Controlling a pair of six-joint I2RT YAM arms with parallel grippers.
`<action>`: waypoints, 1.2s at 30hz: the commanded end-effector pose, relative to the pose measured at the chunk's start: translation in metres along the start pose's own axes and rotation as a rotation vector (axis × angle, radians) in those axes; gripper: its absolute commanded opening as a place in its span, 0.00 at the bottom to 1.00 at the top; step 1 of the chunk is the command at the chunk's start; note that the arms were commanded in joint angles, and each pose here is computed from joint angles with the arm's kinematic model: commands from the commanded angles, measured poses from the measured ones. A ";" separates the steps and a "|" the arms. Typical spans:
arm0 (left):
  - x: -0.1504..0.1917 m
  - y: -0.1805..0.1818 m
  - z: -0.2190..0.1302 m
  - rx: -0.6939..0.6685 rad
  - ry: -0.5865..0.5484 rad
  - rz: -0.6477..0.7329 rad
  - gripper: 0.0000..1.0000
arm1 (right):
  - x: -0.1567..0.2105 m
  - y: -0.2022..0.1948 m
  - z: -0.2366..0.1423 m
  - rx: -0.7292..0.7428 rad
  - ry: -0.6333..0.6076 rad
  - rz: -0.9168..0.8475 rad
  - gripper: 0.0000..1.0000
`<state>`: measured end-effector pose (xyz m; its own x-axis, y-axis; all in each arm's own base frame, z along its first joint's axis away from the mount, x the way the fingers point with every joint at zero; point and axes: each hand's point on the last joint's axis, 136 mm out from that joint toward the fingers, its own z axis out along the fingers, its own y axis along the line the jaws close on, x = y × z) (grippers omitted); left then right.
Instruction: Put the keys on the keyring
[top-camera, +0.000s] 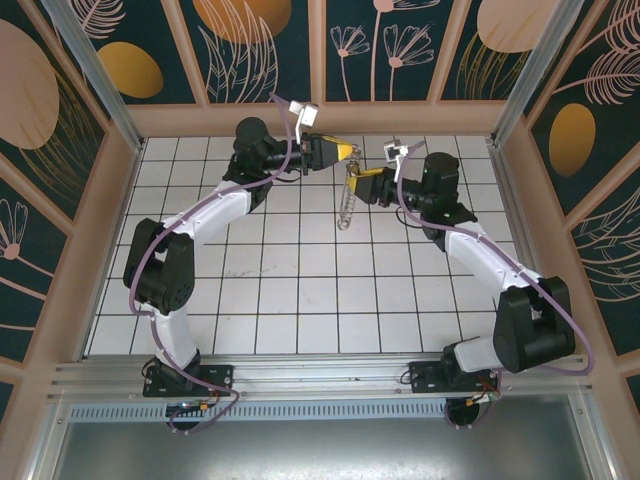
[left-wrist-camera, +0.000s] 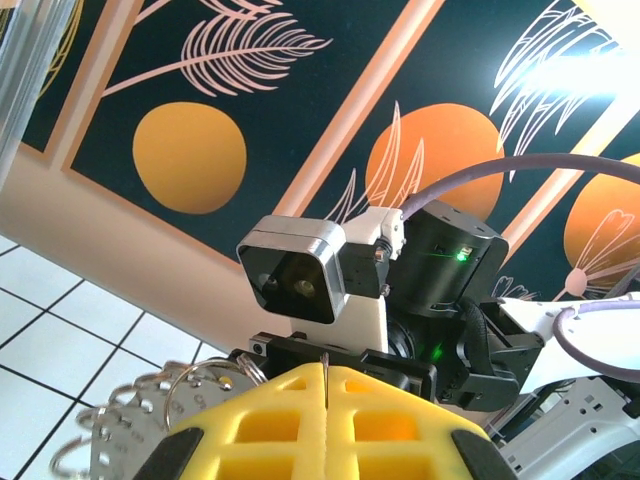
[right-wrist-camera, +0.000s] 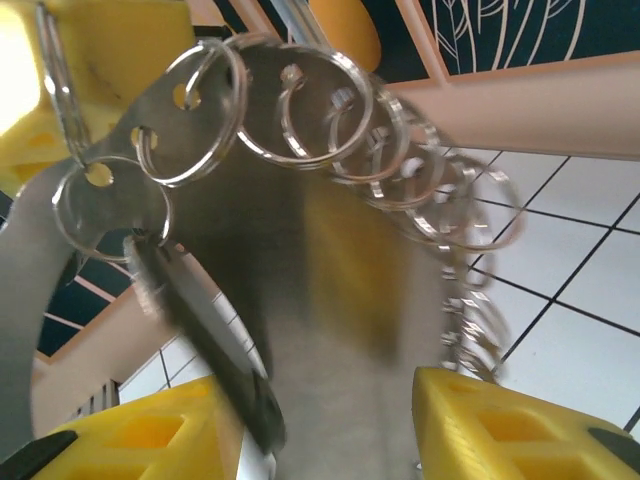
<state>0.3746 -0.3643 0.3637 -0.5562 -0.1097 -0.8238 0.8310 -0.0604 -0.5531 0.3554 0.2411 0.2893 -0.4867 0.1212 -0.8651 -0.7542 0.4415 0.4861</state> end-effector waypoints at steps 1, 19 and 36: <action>-0.017 -0.033 0.000 0.052 -0.025 0.082 0.00 | -0.026 0.019 -0.002 -0.009 -0.053 -0.111 0.48; -0.014 -0.034 0.003 0.059 -0.021 0.082 0.00 | -0.038 0.040 -0.008 -0.016 -0.081 -0.164 0.43; -0.017 -0.036 0.003 0.055 -0.038 0.090 0.00 | -0.026 0.043 -0.001 -0.046 -0.048 -0.137 0.00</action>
<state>0.3697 -0.3690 0.3644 -0.5572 -0.1045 -0.8238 0.8304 -0.0727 -0.5525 0.3402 0.2509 0.3191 -0.3804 0.1007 -0.9193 -0.8081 0.4473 0.3834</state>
